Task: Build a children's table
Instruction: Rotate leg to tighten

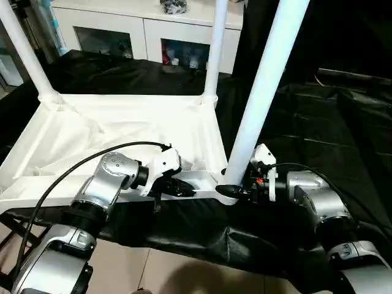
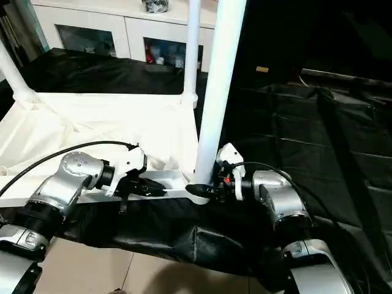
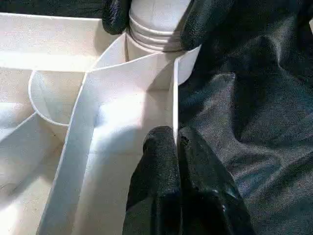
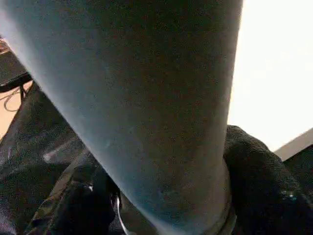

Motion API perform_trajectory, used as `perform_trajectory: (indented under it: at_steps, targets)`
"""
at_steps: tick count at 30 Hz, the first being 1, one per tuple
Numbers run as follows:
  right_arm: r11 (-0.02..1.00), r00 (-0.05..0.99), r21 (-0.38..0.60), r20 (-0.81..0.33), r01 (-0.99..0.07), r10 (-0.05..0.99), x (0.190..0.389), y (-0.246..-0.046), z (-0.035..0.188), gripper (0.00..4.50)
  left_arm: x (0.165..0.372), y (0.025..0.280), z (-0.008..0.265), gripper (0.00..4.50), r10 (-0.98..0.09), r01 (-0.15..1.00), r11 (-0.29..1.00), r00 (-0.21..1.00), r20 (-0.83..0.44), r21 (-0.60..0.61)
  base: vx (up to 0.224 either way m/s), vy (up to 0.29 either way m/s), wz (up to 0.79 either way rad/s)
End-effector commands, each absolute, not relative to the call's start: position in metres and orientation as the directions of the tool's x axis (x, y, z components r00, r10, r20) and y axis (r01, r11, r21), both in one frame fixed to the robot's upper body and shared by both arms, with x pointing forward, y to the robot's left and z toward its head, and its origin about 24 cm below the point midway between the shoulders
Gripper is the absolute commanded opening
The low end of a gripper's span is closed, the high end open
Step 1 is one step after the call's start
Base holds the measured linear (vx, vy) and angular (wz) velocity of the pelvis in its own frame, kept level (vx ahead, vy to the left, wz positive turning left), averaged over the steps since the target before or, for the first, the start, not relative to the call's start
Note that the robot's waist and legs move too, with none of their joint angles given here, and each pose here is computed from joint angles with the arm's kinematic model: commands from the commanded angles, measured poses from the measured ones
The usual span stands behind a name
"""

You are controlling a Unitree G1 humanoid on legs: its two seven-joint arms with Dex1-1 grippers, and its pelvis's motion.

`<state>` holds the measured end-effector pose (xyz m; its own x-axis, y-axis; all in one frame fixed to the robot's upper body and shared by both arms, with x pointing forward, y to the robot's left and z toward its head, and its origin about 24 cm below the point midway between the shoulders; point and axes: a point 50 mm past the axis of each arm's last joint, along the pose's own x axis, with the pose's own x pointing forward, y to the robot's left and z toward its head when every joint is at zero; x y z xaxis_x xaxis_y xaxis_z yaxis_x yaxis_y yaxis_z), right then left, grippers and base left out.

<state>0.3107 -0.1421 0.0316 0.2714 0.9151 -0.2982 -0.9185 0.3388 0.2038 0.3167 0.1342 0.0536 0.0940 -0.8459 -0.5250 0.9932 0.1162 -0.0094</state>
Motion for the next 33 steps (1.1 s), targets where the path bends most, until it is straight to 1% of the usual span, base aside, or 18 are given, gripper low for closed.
perform_trajectory:
  at_steps: [1, 4, 6, 8, 10, 11, 14, 17, 18, 19, 21, 22, 24, 25, 27, 29, 30, 33]
  targets:
    - [0.292, 0.202, 0.280, -0.310, -0.914, 0.929, 0.300, -0.119, 0.014, 2.69, 0.319, 0.115, 0.053, 0.00, -0.860, 0.992, 0.125, 0.114, -0.497, 0.010, 0.000, 0.000, 0.00]
    - [0.420, 0.330, 0.251, -0.331, -0.872, 0.884, 0.308, -0.115, 0.010, 2.64, 0.322, 0.109, 0.053, 0.00, -0.863, 0.983, 0.180, 0.172, -0.475, 0.030, 0.000, 0.000, 0.00]
    - [0.577, 0.481, 0.227, -0.364, -0.785, 0.797, 0.317, -0.110, 0.003, 2.63, 0.324, 0.100, 0.052, 0.00, -0.857, 0.975, 0.219, 0.213, -0.469, 0.042, 0.000, 0.000, 0.00]
    - [0.585, 0.488, 0.225, -0.366, -0.779, 0.792, 0.318, -0.110, 0.003, 2.63, 0.324, 0.100, 0.052, 0.00, -0.857, 0.974, 0.221, 0.214, -0.469, 0.042, 0.000, 0.000, 0.00]
    - [0.720, 0.600, 0.245, -0.417, -0.650, 0.683, 0.324, -0.098, -0.006, 2.63, 0.326, 0.086, 0.050, 0.00, -0.845, 0.958, 0.282, 0.274, -0.460, 0.053, 0.000, 0.000, 0.00]
    - [0.753, 0.623, 0.264, -0.433, -0.603, 0.651, 0.325, -0.093, -0.008, 2.63, 0.327, 0.080, 0.050, 0.00, -0.842, 0.952, 0.302, 0.294, -0.451, 0.057, 0.000, 0.000, 0.00]
    - [0.782, 0.646, 0.268, -0.447, -0.563, 0.619, 0.327, -0.085, -0.009, 2.63, 0.327, 0.072, 0.051, 0.00, -0.845, 0.945, 0.324, 0.315, -0.432, 0.055, 0.000, 0.000, 0.00]
    - [0.783, 0.668, 0.252, -0.414, -0.569, 0.618, 0.330, -0.076, -0.004, 2.63, 0.325, 0.065, 0.052, 0.00, -0.858, 0.947, 0.317, 0.308, -0.412, 0.049, 0.000, 0.000, 0.00]
    - [0.781, 0.672, 0.261, -0.401, -0.567, 0.623, 0.331, -0.075, -0.003, 3.19, 0.324, 0.065, 0.052, 0.00, -0.859, 0.949, 0.312, 0.304, -0.411, 0.049, 0.000, 0.000, 0.00]
    - [0.777, 0.674, 0.267, -0.388, -0.570, 0.628, 0.332, -0.076, -0.001, 3.19, 0.324, 0.065, 0.052, 0.00, -0.861, 0.949, 0.310, 0.302, -0.410, 0.050, 0.000, 0.000, 0.00]
    - [0.756, 0.665, 0.260, -0.364, -0.600, 0.653, 0.333, -0.080, 0.002, 3.42, 0.323, 0.068, 0.052, 0.00, -0.863, 0.953, 0.299, 0.294, -0.410, 0.054, 0.000, 0.000, 0.00]
    - [0.749, 0.661, 0.255, -0.355, -0.612, 0.661, 0.334, -0.081, 0.004, 3.42, 0.323, 0.069, 0.052, 0.00, -0.864, 0.954, 0.295, 0.291, -0.412, 0.055, 0.000, 0.000, 0.00]
    - [0.726, 0.645, 0.246, -0.338, -0.642, 0.685, 0.334, -0.085, 0.007, 3.69, 0.322, 0.072, 0.051, 0.00, -0.866, 0.958, 0.281, 0.278, -0.416, 0.056, 0.000, 0.000, 0.00]
    - [0.724, 0.643, 0.245, -0.337, -0.645, 0.688, 0.334, -0.086, 0.007, 3.69, 0.321, 0.072, 0.051, 0.00, -0.866, 0.959, 0.279, 0.276, -0.416, 0.057, 0.000, 0.000, 0.00]
    - [0.649, 0.576, 0.224, -0.317, -0.727, 0.754, 0.332, -0.094, 0.011, 3.90, 0.319, 0.079, 0.052, 0.00, -0.874, 0.969, 0.240, 0.240, -0.424, 0.055, 0.000, 0.000, 0.00]
    - [0.619, 0.545, 0.220, -0.315, -0.754, 0.777, 0.330, -0.097, 0.012, 3.90, 0.318, 0.081, 0.052, 0.00, -0.877, 0.974, 0.222, 0.224, -0.425, 0.055, 0.000, 0.000, 0.00]
    - [0.559, 0.487, 0.219, -0.307, -0.800, 0.818, 0.326, -0.103, 0.014, 3.90, 0.316, 0.087, 0.052, 0.00, -0.880, 0.980, 0.191, 0.195, -0.433, 0.054, 0.051, -0.004, 0.02]
    - [0.460, 0.388, 0.219, -0.305, -0.860, 0.870, 0.320, -0.114, 0.017, 3.90, 0.314, 0.097, 0.052, 0.00, -0.879, 0.989, 0.143, 0.146, -0.454, 0.042, 0.035, -0.002, 0.01]
